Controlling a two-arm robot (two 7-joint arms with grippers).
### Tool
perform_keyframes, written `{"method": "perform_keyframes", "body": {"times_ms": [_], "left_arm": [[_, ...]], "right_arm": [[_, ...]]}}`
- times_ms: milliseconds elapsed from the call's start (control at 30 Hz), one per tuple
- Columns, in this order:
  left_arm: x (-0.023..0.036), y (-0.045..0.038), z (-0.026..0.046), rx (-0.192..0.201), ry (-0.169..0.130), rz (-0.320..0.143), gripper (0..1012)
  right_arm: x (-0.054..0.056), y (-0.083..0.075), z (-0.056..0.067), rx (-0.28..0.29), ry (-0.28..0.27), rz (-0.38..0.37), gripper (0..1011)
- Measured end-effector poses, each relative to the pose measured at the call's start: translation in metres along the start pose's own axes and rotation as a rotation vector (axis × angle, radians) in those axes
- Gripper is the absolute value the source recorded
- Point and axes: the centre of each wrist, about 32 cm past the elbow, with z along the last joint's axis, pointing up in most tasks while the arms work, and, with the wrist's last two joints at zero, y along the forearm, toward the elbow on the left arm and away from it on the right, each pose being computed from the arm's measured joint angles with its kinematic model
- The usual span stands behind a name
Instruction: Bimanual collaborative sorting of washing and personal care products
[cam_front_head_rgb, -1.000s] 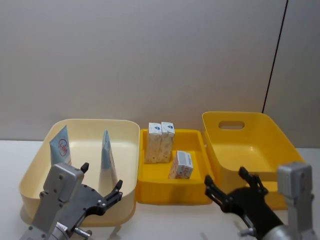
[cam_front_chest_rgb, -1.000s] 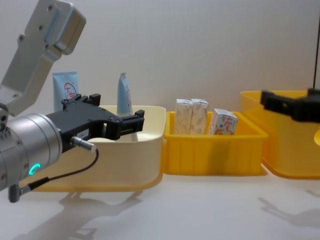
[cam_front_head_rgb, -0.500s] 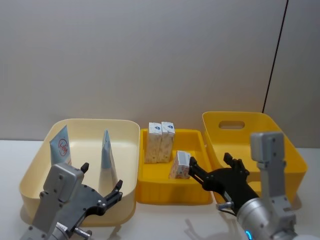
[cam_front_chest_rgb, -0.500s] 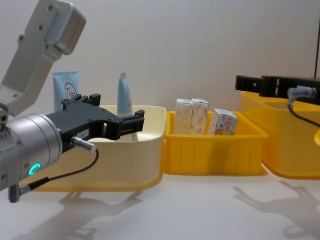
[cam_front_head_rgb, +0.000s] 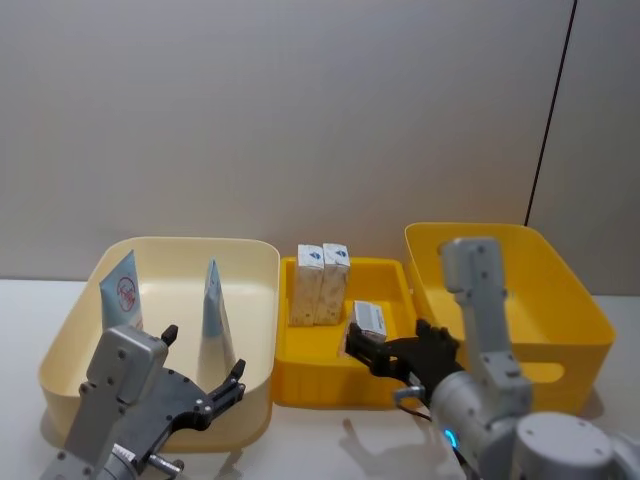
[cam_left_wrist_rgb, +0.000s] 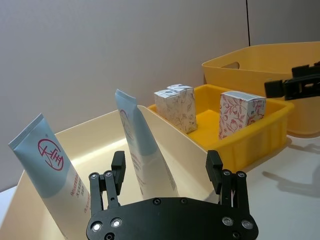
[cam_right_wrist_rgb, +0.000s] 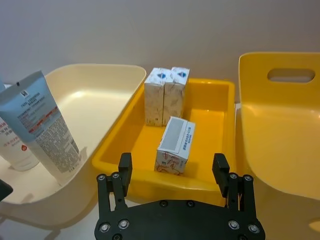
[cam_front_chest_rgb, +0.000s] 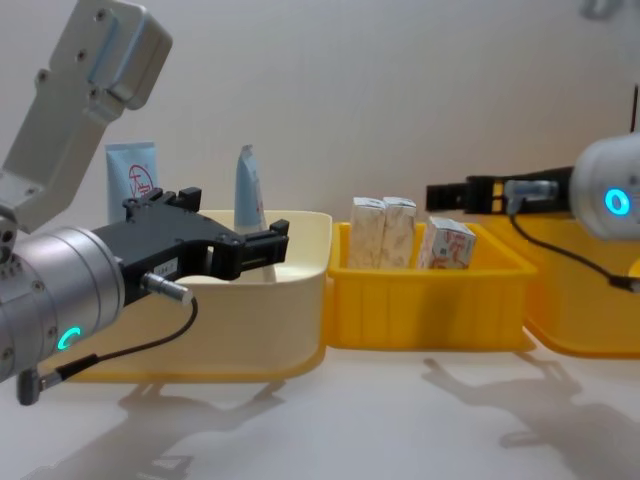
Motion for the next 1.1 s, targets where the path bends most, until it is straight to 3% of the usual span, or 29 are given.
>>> {"method": "perform_keyframes", "body": {"times_ms": [100, 367, 733, 1100], "left_arm": [[0.0000, 0.0000, 0.0000, 0.000, 0.000, 0.000, 1003], [0.0000, 0.0000, 0.0000, 0.000, 0.000, 0.000, 1003], [0.0000, 0.0000, 0.0000, 0.000, 0.000, 0.000, 1003], [0.0000, 0.0000, 0.0000, 0.000, 0.000, 0.000, 1003]], "right_arm": [[-0.005, 0.010, 0.006, -0.051, -0.002, -0.001, 1001], [-0.014, 0.029, 0.016, -0.118, -0.018, -0.009, 1001], [-0.022, 0.049, 0.029, -0.153, -0.051, -0.048, 1001], [-0.024, 0.061, 0.035, -0.174, -0.048, -0.073, 1001]]}}
